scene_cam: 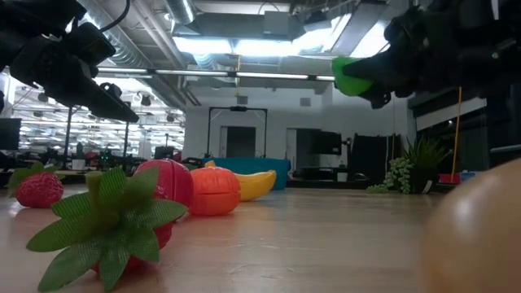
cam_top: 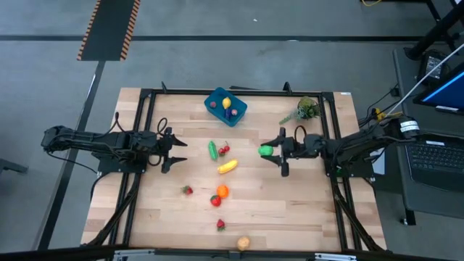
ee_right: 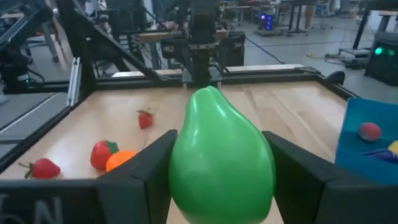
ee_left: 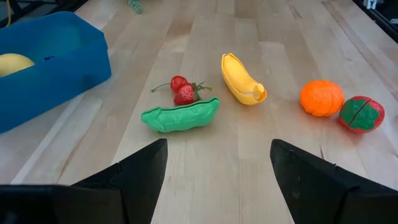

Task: Pick and placing Produce into tupperware
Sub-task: Put the green pear into the blue bin

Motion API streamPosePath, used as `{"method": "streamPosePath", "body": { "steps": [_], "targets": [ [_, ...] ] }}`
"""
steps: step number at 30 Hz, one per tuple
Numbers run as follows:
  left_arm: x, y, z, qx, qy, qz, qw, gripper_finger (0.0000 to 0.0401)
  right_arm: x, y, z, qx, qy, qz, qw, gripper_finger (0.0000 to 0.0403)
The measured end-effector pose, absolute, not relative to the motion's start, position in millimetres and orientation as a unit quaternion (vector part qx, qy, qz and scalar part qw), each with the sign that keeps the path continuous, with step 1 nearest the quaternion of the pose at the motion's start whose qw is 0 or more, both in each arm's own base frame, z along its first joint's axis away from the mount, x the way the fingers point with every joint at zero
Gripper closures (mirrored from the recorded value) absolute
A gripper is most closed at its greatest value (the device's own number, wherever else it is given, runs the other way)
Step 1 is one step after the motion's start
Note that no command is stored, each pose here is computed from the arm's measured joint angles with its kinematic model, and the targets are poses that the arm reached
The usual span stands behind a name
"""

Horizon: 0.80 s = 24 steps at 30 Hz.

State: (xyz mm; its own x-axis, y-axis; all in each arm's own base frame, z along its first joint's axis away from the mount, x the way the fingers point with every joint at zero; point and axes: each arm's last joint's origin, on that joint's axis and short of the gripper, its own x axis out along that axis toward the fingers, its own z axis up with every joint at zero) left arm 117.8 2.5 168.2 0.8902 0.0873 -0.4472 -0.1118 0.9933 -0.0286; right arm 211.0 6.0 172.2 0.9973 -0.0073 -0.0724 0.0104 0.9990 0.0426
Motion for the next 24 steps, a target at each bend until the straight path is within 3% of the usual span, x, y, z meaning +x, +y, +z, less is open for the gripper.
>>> {"method": "streamPosePath", "body": {
  "steps": [15, 24],
  "targets": [
    [118, 2, 168, -0.027, 0.229, 0.051, 0.972, 0.0122, 209, -21, 173, 0.016, 0.032, 0.053, 0.998, 0.0189],
    [118, 2, 168, -0.027, 0.229, 0.051, 0.972, 0.0122, 203, -55, 174, 0.016, 0.028, 0.016, 0.999, 0.0189]
  ]
}}
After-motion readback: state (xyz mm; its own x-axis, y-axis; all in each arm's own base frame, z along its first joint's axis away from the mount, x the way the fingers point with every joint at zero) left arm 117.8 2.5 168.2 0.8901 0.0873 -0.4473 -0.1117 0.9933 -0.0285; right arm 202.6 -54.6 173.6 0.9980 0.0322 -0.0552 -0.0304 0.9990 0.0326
